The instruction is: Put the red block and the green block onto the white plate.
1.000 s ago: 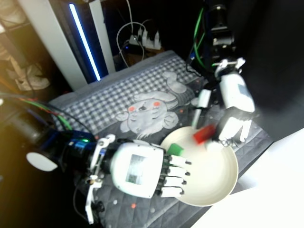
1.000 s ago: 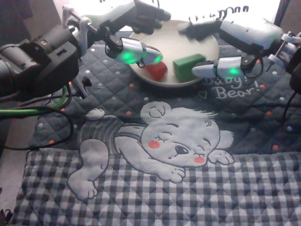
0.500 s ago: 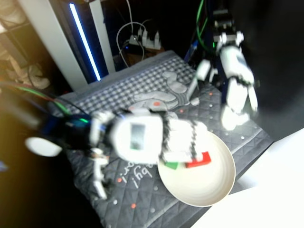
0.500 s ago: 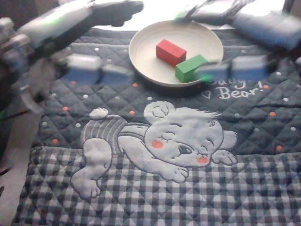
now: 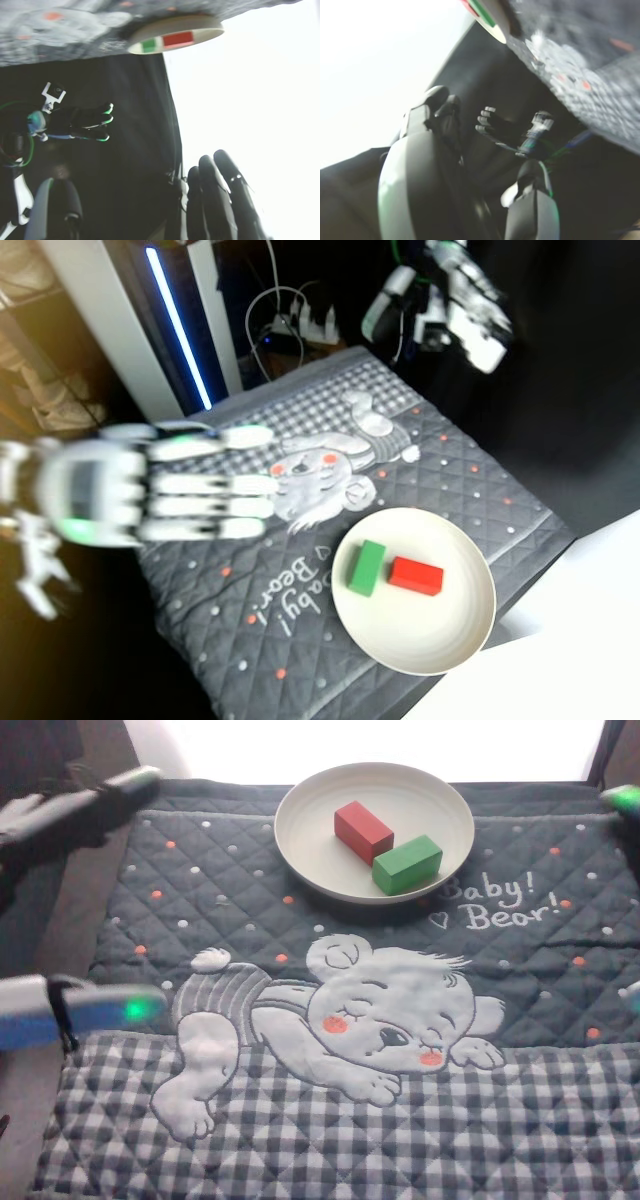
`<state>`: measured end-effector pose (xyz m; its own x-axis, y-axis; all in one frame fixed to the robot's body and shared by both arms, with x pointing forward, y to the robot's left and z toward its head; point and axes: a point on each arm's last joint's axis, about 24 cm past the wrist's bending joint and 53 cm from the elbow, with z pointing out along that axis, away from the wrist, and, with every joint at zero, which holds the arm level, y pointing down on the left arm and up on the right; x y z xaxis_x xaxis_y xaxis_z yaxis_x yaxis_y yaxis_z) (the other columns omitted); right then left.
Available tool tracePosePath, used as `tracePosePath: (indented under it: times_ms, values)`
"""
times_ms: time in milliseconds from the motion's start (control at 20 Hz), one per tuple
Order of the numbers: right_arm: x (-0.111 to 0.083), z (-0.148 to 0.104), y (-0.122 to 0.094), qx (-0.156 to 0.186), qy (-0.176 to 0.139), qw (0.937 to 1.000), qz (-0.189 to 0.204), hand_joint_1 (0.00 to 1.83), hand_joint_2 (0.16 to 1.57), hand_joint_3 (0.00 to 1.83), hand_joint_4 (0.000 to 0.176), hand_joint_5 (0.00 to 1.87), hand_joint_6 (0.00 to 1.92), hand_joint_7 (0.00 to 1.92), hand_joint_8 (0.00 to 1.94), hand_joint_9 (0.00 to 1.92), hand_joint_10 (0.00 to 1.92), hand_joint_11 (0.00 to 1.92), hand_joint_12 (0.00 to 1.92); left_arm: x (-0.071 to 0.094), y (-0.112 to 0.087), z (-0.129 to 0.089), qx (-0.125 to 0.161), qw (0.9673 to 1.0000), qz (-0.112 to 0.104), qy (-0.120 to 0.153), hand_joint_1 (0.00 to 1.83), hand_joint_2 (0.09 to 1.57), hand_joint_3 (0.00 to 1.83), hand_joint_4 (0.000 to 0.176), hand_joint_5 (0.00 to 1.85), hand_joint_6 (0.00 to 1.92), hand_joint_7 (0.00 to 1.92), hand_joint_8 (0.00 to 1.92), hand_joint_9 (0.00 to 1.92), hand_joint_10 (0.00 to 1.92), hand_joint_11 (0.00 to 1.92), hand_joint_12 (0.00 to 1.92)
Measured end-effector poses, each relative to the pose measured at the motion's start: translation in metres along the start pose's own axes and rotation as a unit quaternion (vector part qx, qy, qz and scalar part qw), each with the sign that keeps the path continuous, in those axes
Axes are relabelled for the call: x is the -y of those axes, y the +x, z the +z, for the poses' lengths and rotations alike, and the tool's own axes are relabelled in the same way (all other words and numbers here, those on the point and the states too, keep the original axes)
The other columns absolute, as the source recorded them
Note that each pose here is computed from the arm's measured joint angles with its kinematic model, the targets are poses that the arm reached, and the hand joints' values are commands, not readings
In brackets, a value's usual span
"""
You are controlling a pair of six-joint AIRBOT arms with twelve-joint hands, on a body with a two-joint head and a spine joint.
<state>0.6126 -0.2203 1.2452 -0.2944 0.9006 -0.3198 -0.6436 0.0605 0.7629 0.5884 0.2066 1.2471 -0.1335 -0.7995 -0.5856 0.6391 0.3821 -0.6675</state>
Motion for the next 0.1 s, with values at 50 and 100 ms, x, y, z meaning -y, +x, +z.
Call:
tracePosePath:
  times_ms: [50, 100]
  values:
    - [-0.0001, -0.0017, -0.004, 0.011, 0.001, 0.9999, 0.001, 0.59, 0.96, 0.0, 0.149, 0.02, 0.0, 0.2, 0.0, 0.22, 0.0, 0.0, 0.49, 0.0024, -0.0065, -0.0032, 0.02, 0.9998, -0.007, 0.001, 0.11, 1.15, 0.03, 0.027, 0.02, 0.0, 0.06, 0.0, 0.11, 0.0, 0.0, 0.66]
    - [-0.0028, -0.0016, -0.0013, 0.006, -0.005, 1.0, 0.002, 0.57, 0.98, 0.0, 0.15, 0.0, 0.0, 0.2, 0.0, 0.22, 0.0, 0.0, 0.46, 0.0064, -0.0089, -0.0036, 0.027, 0.9996, -0.009, 0.008, 0.06, 1.2, 0.03, 0.016, 0.0, 0.0, 0.02, 0.0, 0.06, 0.01, 0.0, 0.41]
